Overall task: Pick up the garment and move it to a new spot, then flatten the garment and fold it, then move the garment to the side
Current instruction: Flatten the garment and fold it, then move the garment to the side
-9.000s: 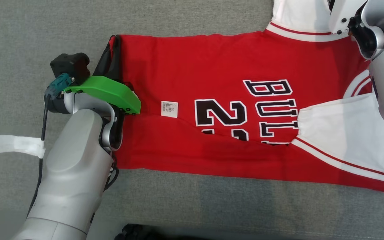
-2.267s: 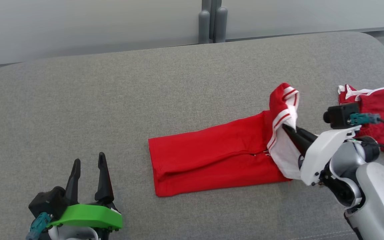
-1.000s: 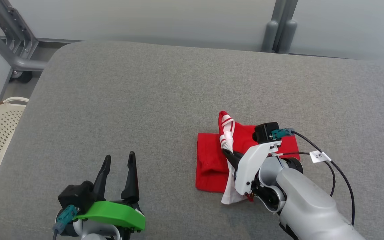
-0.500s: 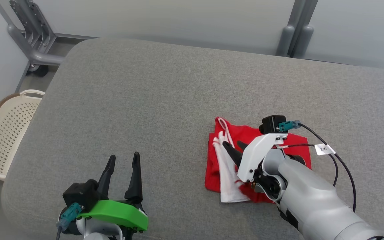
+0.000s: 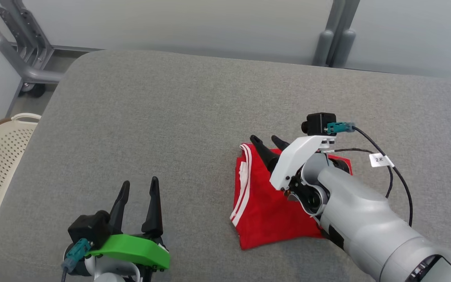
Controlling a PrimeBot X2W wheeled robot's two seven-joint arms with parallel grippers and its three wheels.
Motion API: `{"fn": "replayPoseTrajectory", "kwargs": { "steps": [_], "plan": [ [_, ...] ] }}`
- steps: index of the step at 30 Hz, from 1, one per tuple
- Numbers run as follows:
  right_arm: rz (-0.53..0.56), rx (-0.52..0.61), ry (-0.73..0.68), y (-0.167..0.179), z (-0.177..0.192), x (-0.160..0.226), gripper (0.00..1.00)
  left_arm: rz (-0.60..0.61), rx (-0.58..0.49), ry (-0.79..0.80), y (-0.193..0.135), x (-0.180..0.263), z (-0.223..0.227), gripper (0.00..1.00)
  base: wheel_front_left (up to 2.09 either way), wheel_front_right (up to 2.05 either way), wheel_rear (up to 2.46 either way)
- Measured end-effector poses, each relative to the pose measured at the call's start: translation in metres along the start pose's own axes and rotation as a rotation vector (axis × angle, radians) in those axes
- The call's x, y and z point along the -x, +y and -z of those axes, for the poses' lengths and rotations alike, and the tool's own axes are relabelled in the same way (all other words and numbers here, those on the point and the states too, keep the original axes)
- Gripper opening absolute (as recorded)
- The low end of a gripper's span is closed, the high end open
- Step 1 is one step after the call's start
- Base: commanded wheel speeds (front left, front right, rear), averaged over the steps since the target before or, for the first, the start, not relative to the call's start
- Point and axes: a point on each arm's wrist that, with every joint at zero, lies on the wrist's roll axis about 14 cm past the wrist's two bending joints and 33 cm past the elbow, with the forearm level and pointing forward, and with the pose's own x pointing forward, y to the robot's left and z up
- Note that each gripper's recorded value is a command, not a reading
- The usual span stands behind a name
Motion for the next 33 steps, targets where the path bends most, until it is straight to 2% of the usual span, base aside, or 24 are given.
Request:
{"fn": "replayPoseTrajectory", "kwargs": {
  "steps": [9,17,27,33],
  "plan": [
    [0.115,0.117,-0.106,-0.039,-0.029,0.023,1.0,0.066,-0.009,0.004,-0.02,-0.009,0.001,1.0,0.0,0.0,0.0],
    [0.208,0.16,-0.144,-0.073,-0.038,0.056,1.0,0.137,-0.031,0.017,-0.043,-0.016,0.004,1.0,0.0,0.0,0.0],
    [0.405,0.113,-0.05,-0.148,0.005,0.115,1.0,0.217,-0.045,0.034,-0.068,-0.027,0.008,1.0,0.0,0.0,0.0],
    [0.417,0.035,0.031,-0.157,0.037,0.112,1.0,0.175,-0.059,0.046,-0.054,-0.029,0.01,1.0,0.0,0.0,0.0]
  ]
}}
